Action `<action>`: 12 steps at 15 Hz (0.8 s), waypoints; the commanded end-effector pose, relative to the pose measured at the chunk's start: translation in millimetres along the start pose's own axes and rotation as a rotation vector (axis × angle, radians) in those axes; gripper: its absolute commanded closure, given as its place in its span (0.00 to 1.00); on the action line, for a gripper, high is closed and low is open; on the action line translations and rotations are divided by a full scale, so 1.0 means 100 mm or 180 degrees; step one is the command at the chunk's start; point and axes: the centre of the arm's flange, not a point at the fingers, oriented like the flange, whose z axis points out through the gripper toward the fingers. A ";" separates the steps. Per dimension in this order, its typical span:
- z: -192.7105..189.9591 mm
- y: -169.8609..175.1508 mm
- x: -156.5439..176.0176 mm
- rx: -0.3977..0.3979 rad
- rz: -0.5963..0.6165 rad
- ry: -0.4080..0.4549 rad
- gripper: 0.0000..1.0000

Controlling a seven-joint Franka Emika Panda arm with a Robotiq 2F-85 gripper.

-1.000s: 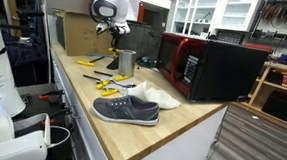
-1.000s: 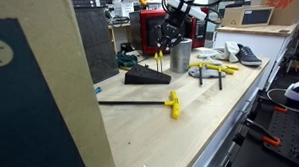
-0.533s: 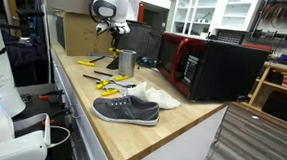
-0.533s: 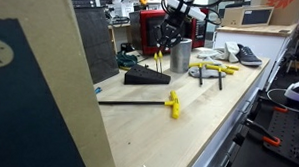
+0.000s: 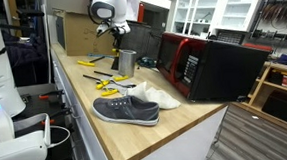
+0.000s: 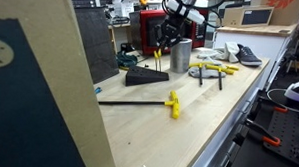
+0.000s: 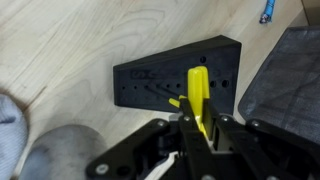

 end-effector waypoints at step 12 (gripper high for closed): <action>-0.10 0.40 0.00 0.0056 0.0256 0.0164 0.96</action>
